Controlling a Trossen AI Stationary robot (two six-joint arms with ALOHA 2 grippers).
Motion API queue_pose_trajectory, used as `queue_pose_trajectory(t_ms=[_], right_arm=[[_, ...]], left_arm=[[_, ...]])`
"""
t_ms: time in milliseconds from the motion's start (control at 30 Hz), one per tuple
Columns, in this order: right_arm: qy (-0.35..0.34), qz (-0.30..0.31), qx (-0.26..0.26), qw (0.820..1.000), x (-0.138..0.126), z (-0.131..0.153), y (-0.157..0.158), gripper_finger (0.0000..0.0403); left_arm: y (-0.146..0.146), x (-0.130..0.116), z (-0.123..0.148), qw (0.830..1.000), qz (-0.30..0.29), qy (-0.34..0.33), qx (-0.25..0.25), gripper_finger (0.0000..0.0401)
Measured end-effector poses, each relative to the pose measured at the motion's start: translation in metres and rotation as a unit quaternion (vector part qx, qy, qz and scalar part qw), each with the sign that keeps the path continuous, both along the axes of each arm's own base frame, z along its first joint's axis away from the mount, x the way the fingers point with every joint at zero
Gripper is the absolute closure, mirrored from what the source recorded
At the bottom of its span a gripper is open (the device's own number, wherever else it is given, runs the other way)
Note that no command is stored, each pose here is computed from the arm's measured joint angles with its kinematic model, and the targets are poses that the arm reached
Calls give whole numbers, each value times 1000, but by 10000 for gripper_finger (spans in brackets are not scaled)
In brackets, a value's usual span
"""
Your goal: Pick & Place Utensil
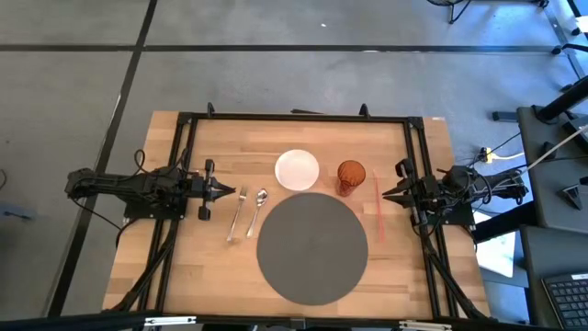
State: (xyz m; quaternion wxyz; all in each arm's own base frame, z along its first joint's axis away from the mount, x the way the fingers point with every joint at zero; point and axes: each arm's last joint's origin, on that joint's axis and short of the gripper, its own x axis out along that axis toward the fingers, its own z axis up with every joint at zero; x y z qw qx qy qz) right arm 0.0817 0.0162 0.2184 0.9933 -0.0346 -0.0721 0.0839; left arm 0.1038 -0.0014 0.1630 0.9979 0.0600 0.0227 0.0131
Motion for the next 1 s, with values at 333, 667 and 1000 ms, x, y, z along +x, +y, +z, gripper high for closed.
queue_pose_trajectory(t_ms=[333, 667, 1000], right_arm=[[0, 0, 0, 1000, 0, 0, 0, 368], [0, 0, 0, 1000, 0, 0, 0, 368], [0, 0, 0, 1000, 0, 0, 0, 368]], left_arm=[[0, 0, 0, 1000, 0, 0, 0, 397], [0, 0, 6, 999, -1, -27, 32, 397], [0, 0, 8, 999, 0, -41, 23, 397]])
